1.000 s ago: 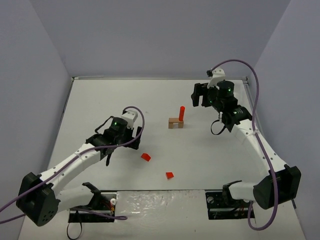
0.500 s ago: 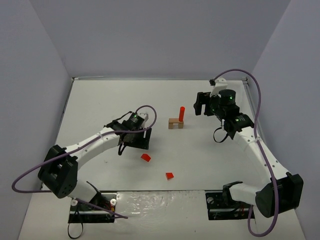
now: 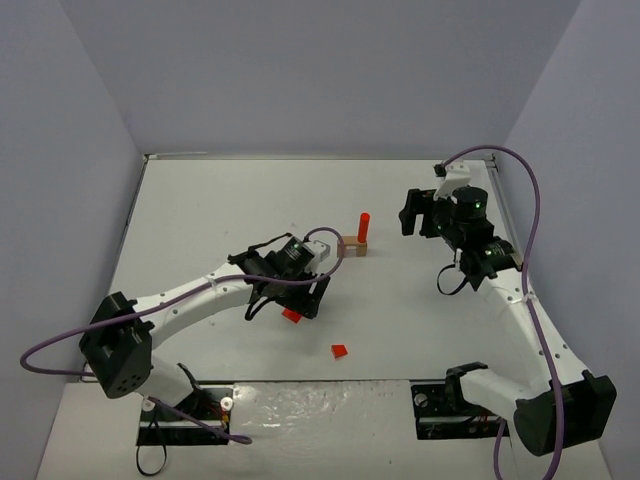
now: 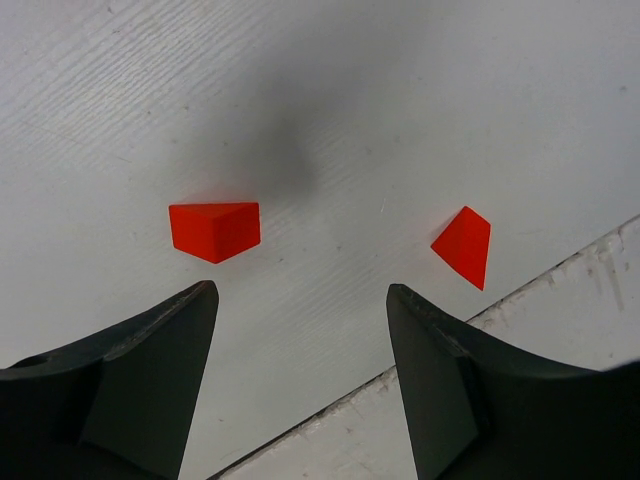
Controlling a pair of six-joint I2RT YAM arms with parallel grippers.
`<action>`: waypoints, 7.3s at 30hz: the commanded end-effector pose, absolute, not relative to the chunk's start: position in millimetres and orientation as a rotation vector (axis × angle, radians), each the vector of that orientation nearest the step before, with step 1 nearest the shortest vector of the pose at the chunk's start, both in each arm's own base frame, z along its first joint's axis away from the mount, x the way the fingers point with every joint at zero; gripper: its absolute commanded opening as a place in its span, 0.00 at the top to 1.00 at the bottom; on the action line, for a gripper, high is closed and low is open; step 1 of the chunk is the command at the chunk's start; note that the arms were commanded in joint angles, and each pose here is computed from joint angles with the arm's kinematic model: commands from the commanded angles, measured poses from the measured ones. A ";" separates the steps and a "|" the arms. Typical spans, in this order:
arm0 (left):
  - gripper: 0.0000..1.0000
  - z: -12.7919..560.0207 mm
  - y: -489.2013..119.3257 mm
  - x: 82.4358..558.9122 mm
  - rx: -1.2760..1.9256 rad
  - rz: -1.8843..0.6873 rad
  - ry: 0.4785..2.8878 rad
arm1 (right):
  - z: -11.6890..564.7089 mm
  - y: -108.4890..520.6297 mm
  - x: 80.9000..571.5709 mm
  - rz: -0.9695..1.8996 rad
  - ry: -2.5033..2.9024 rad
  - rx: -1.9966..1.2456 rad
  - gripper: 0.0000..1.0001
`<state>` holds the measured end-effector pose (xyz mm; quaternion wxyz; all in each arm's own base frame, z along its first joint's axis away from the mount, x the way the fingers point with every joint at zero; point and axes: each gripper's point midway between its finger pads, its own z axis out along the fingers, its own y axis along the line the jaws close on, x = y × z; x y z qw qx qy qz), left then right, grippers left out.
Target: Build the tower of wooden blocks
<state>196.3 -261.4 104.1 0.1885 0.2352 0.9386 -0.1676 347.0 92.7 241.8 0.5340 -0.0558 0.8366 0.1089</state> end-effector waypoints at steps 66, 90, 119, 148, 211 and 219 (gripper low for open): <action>0.42 89.4 -227.2 291.6 0.688 -0.301 2.566 | 261.8 96.2 337.7 0.296 1.939 -0.216 0.22; 0.48 52.3 -228.2 308.8 1.236 -0.289 2.482 | 270.6 103.3 331.3 0.341 1.925 -0.252 0.22; 1.00 243.6 -250.2 308.2 0.976 -0.473 1.854 | 331.9 183.7 318.4 0.940 1.943 -0.308 0.23; 1.00 353.3 -265.7 299.4 0.961 -0.453 1.448 | 335.7 325.6 297.1 1.321 2.068 -0.492 0.44; 0.32 251.0 -68.6 238.9 0.078 -0.196 1.975 | 65.4 389.2 259.8 0.155 1.851 -1.663 1.00; 0.32 251.4 -65.1 235.9 0.090 -0.178 1.979 | 44.9 380.5 249.5 0.108 1.851 -1.698 0.80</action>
